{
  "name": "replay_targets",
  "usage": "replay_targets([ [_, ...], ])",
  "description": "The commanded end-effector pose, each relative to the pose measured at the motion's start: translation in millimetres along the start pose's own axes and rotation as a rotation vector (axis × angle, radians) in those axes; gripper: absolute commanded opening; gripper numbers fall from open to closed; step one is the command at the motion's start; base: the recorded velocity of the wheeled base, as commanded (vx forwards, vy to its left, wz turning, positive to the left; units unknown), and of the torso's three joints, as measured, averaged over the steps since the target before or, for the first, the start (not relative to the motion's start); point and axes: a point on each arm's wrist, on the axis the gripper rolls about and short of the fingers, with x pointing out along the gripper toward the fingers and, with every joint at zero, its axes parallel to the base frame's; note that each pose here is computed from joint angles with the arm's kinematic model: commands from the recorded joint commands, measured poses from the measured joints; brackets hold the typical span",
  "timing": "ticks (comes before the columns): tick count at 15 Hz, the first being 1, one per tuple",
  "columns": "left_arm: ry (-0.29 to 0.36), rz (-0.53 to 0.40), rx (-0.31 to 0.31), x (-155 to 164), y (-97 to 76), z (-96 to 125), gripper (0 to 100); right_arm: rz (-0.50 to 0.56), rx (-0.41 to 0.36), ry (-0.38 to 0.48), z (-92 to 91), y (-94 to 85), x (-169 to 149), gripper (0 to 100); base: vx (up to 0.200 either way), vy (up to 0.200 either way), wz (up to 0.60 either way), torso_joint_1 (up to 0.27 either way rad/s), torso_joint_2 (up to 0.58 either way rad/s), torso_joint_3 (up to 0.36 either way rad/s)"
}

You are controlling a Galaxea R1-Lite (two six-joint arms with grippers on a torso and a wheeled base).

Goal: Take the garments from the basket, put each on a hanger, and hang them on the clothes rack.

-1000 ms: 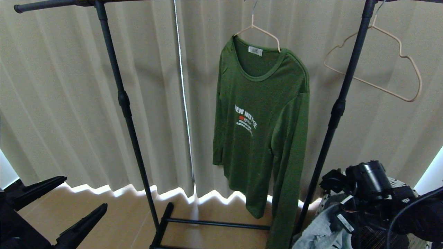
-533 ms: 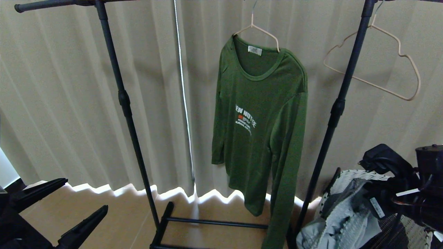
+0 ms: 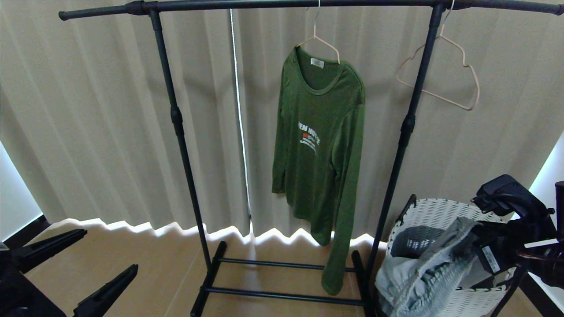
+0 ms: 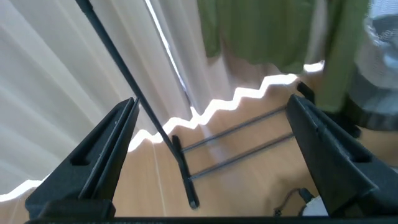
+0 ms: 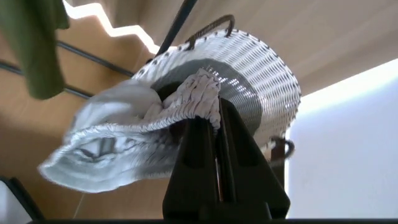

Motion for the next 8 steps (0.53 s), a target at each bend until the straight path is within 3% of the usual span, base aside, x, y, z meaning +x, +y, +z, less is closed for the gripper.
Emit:
replay_targets([
  [1, -0.001, -0.014, 0.001, 0, -1.4, 0, 100, 0.012, -0.006, -0.020, 4.0, 2.4, -2, 0, 0.000, 0.000, 0.00, 0.000, 0.00, 0.000],
  [5, -0.013, -0.103, 0.023, 14, -5.6, 11, 100, 0.102, -0.037, -0.099, 17.6, 15.9, -10, 0, 0.000, 0.000, 0.00, 0.000, 0.00, 0.000],
  [8, 0.000, -0.154, 0.086, 20, -10.4, 10, 100, 0.181, -0.034, -0.183, 35.6, 17.7, -15, 0, 0.000, 0.000, 0.00, 0.000, 0.00, 0.000],
])
